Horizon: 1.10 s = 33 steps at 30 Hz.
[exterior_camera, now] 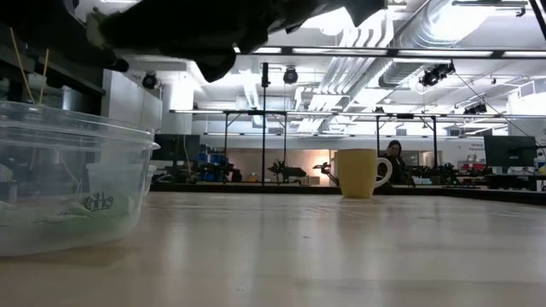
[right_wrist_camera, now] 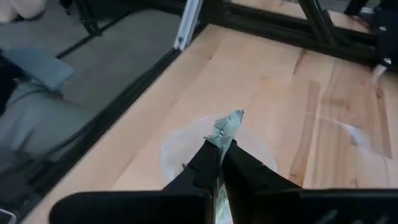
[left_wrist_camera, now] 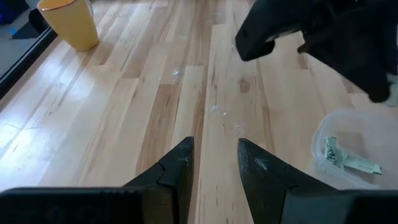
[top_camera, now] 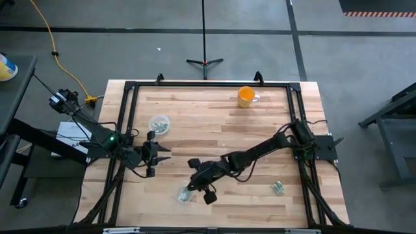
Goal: Pick and place items into bin
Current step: Put the stevia packet into the bottom transparent bin
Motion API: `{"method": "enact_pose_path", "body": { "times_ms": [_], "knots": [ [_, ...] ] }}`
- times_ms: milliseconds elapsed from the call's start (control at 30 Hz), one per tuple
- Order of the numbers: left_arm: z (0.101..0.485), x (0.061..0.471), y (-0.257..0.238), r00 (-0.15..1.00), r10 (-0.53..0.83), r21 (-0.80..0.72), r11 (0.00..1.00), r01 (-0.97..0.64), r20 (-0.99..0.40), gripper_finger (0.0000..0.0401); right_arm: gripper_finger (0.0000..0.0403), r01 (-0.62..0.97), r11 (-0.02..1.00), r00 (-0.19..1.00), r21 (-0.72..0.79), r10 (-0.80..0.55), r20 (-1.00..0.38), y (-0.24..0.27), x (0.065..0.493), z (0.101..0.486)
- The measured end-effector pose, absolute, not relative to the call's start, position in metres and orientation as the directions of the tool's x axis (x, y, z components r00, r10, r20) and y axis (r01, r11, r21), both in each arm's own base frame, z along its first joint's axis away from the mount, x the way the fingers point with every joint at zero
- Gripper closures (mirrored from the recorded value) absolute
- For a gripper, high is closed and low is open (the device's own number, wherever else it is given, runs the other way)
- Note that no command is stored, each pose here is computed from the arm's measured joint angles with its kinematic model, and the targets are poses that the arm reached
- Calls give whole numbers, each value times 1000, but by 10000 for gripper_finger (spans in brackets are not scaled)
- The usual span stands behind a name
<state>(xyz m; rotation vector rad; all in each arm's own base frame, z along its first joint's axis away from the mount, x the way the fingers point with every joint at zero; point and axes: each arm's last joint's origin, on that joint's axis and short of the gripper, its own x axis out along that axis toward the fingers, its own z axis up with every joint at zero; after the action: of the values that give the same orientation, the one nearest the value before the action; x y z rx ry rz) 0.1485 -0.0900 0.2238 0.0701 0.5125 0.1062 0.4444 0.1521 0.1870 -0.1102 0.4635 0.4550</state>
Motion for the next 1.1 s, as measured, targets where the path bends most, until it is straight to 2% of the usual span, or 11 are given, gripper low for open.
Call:
{"method": "enact_pose_path", "body": {
  "times_ms": [267, 400, 467, 567, 733, 867, 1000, 1100],
  "knots": [
    [222, 147, -89, 857, 125, 108, 991, -81, -500, 242, 322, -466, 884, 804, 10, 429, -411, 159, 445, 195],
    [221, 147, -89, 852, 122, 111, 991, -76, -509, 242, 278, -399, 917, 835, -13, 358, -417, 161, 445, 194],
    [221, 147, -89, 852, 121, 110, 991, -75, -510, 242, 259, -327, 945, 836, 5, 292, -464, 158, 442, 194],
    [221, 147, -90, 848, 93, 94, 994, -51, -522, 242, 238, -215, 973, 777, 82, 221, -589, 151, 429, 200],
    [221, 147, -90, 844, 78, 87, 995, -37, -530, 242, 231, 59, 988, 561, 146, 88, -823, 144, 391, 205],
    [220, 146, -91, 839, 60, 82, 996, -19, -541, 242, 242, 261, 961, 285, 85, 7, -959, 148, 347, 213],
    [219, 146, -91, 834, 53, 81, 997, -9, -550, 242, 256, 460, 886, 25, -56, -76, -997, 158, 300, 225],
    [219, 146, -91, 830, 33, 74, 997, 10, -557, 242, 260, 556, 824, -36, -110, -108, -993, 172, 272, 239]
  ]
}}
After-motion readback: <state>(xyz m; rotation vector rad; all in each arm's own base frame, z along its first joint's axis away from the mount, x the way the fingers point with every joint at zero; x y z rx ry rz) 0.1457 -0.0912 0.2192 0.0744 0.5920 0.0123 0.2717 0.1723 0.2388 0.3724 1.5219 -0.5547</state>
